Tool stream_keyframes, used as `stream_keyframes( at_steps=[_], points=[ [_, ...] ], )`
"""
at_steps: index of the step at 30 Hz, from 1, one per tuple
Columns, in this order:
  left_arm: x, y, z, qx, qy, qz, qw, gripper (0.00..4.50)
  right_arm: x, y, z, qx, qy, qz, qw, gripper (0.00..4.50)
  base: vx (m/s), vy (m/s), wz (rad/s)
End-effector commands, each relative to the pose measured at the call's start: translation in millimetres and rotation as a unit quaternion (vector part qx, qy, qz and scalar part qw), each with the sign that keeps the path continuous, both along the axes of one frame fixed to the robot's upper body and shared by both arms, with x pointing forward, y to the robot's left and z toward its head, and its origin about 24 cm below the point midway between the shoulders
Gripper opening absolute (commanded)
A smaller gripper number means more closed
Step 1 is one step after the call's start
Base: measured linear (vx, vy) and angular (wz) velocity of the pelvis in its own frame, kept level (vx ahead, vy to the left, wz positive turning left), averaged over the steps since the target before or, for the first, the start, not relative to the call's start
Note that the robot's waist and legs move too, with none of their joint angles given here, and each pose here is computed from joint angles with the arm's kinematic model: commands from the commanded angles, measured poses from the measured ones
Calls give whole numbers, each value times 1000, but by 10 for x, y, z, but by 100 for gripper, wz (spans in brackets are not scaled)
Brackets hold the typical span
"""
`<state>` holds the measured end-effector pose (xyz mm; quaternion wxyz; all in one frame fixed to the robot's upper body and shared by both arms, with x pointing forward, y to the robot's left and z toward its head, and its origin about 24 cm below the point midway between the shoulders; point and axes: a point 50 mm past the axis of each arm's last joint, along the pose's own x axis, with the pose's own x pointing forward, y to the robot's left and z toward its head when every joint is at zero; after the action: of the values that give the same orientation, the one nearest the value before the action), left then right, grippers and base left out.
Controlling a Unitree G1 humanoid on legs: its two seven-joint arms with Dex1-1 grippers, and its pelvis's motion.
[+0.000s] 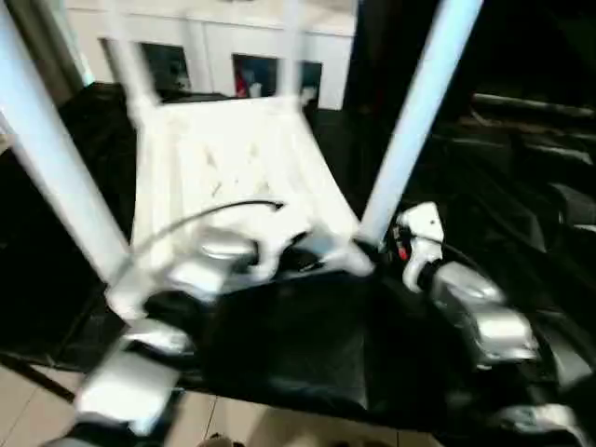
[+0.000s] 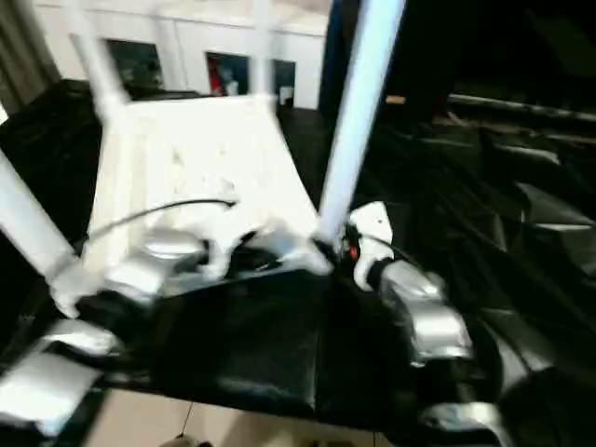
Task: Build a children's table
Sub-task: Rotate leg to tighten
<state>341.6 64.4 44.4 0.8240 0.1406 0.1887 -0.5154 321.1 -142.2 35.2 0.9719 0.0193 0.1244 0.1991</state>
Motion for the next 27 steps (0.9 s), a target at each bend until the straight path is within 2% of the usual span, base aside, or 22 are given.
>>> stream_keyframes(
  at_steps=[1,4,5,6,7,12,13,14,17,22,27],
  points=[
    [9,-187,64,-25,-13,7,1000,0,-86,207,-202,10,54,23,998,200,0,0,0],
    [-34,-312,44,-20,-17,-8,1000,0,-64,309,-180,8,43,19,999,200,0,0,0],
    [-49,-342,40,-19,-16,-19,1000,0,-50,352,-147,7,29,30,999,235,0,0,0],
    [-49,-342,40,-19,-16,-19,1000,0,-50,352,-147,7,29,30,999,235,0,0,0],
    [-56,-357,37,-18,-16,-23,999,0,-39,380,-125,6,20,36,999,272,0,0,0],
    [-70,-198,22,-8,-5,-60,998,0,-49,353,-15,17,-1,109,994,293,0,0,0],
    [-97,-124,16,-3,0,-87,996,0,-79,309,13,6,-4,152,988,308,0,0,0],
    [-100,-116,16,-3,0,-90,996,0,-83,305,16,5,-4,156,988,318,0,0,0],
    [-117,-29,11,2,7,-108,994,0,-130,250,45,-7,-9,205,979,318,0,0,0],
    [-198,236,15,8,31,-172,985,0,-233,61,123,-24,-7,306,952,318,0,0,0],
    [-285,450,42,10,63,-224,972,0,-337,-88,186,-29,14,387,921,318,0,0,0]
  ],
)
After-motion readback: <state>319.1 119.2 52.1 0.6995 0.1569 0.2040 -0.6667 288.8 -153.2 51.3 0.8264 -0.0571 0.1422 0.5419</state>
